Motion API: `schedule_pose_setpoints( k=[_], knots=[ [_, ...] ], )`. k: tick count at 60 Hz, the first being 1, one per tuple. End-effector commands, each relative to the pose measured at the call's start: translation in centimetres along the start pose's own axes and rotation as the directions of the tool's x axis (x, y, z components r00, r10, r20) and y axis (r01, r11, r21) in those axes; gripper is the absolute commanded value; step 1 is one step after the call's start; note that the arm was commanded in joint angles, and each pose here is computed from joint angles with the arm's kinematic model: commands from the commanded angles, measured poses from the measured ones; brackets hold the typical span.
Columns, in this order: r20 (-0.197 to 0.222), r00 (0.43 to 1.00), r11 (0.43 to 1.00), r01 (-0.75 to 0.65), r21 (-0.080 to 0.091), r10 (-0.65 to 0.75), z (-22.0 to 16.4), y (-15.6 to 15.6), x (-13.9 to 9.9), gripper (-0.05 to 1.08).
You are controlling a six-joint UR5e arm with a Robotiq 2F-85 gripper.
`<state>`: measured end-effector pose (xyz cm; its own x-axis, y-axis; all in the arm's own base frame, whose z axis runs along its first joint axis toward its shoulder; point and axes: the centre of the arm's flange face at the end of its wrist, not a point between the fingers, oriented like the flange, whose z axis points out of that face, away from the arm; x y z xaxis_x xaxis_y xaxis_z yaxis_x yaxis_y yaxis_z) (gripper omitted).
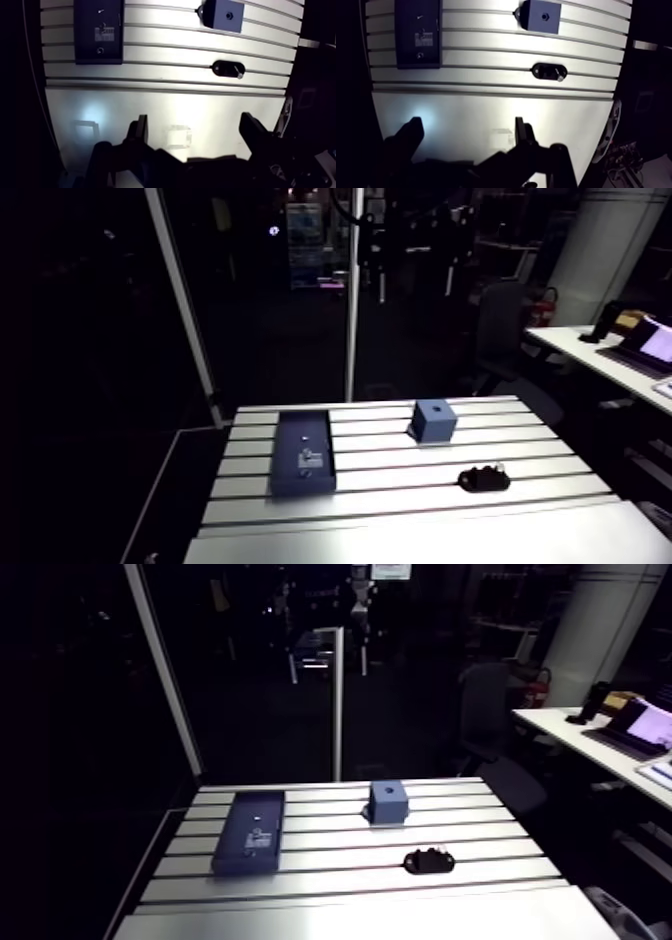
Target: Pick up the M10 bolt and insert it into the hex recess until seated.
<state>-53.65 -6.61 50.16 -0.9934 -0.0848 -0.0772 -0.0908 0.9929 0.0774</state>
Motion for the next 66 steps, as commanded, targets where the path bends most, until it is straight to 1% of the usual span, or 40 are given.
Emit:
schedule_pose_setpoints(
  k=[1,5,7,12,14,15,18,19,20,22,23,25,27,35,40,41,42,43,44,45,46,48,52,60,66],
  knots=[
    [-0.037,0.999,1.000,0.015,-0.006,-0.016,1.2,7.0,-1.9,0.01],
    [-0.038,0.999,1.000,0.019,-0.004,-0.019,1.7,8.1,-2.2,0.01],
    [-0.036,0.999,1.000,0.013,-0.001,-0.013,2.4,9.5,-2.5,0.01],
    [-0.038,0.999,1.000,0.015,0.001,-0.015,3.2,10.8,-2.9,0.01],
    [-0.041,0.999,1.000,0.018,0.004,-0.018,3.6,11.4,-3.0,0.01],
    [-0.046,0.999,1.000,0.023,0.010,-0.022,4.0,11.9,-3.1,0.01],
    [-0.049,0.999,1.000,0.023,0.014,-0.023,4.4,12.5,-3.1,0.01],
    [-0.050,0.999,1.000,0.021,0.018,-0.020,4.8,13.0,-3.2,0.01],
    [-0.050,0.999,1.000,0.021,0.018,-0.020,4.8,13.0,-3.2,0.01],
    [-0.048,0.999,1.000,0.013,0.024,-0.012,5.6,14.0,-3.4,0.01],
    [-0.048,0.999,1.000,0.013,0.024,-0.012,5.6,14.0,-3.4,0.01],
    [-0.045,0.999,1.000,0.000,0.026,0.002,6.2,15.0,-3.7,0.01],
    [-0.045,0.999,1.000,0.000,0.026,0.002,6.2,15.0,-3.7,0.01],
    [-0.036,0.999,0.999,-0.030,0.034,0.032,7.7,16.5,-3.7,0.01],
    [-0.044,0.998,0.998,-0.044,0.038,0.046,8.2,17.1,-3.8,0.01],
    [-0.049,0.997,0.998,-0.050,0.044,0.052,8.6,17.3,-3.9,0.01],
    [-0.049,0.997,0.998,-0.050,0.044,0.052,8.6,17.3,-3.9,0.01],
    [-0.054,0.997,0.997,-0.056,0.051,0.059,9.1,17.5,-4.0,0.01],
    [-0.054,0.997,0.997,-0.056,0.051,0.059,9.1,17.5,-4.0,0.01],
    [-0.062,0.996,0.997,-0.059,0.057,0.063,9.4,17.6,-4.0,0.01],
    [-0.062,0.996,0.997,-0.059,0.057,0.063,9.4,17.6,-4.0,0.01],
    [-0.079,0.995,0.996,-0.057,0.067,0.062,10.1,17.7,-4.1,0.01],
    [-0.088,0.995,0.997,-0.049,0.067,0.055,10.7,17.8,-4.3,0.01],
    [-0.086,0.993,0.995,-0.070,0.070,0.076,11.6,19.0,-4.8,0.01],
    [-0.070,0.993,0.993,-0.089,0.079,0.095,12.6,20.3,-5.2,0.01]
  ],
)
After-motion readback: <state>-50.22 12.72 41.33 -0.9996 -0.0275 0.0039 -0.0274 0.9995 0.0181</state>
